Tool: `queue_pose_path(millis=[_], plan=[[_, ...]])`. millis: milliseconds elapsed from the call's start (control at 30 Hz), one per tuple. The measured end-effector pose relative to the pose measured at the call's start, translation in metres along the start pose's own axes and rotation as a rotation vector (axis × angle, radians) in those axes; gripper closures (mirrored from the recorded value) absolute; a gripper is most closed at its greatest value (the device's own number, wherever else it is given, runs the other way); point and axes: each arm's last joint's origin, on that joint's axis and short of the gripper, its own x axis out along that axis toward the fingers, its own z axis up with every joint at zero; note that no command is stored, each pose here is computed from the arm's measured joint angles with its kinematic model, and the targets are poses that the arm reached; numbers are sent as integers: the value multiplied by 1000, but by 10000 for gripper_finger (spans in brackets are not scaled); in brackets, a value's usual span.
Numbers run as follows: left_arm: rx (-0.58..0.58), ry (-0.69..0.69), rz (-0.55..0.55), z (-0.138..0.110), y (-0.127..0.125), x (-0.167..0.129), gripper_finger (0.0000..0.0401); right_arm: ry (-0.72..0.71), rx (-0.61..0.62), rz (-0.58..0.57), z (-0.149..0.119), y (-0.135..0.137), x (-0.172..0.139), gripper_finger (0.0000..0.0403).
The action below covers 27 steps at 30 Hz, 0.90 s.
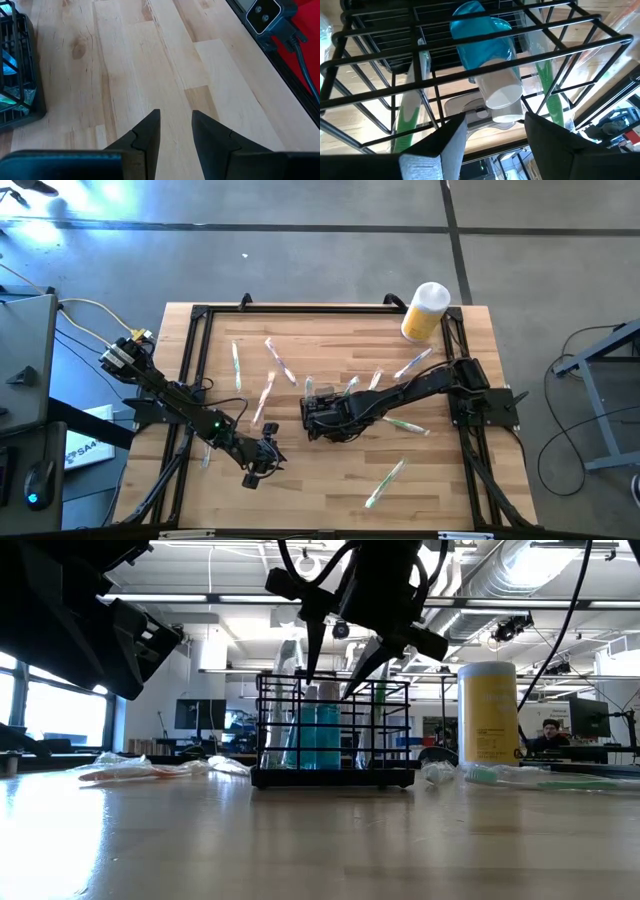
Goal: Pick & Place toothbrushing station
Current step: Put the orange toothbrush into the black mesh organizer
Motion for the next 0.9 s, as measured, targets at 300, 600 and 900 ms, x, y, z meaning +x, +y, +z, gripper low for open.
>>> queue_pose_path(millis=[300, 600, 900], plan=[[0, 0, 0, 0, 0, 0, 295, -2, 13, -21, 0, -2, 0, 209], [0, 0, 0, 0, 0, 0, 295, -3, 16, -35, 0, -4, 0, 209], [0, 0, 0, 0, 0, 0, 295, 13, 29, -59, 0, -6, 0, 209]])
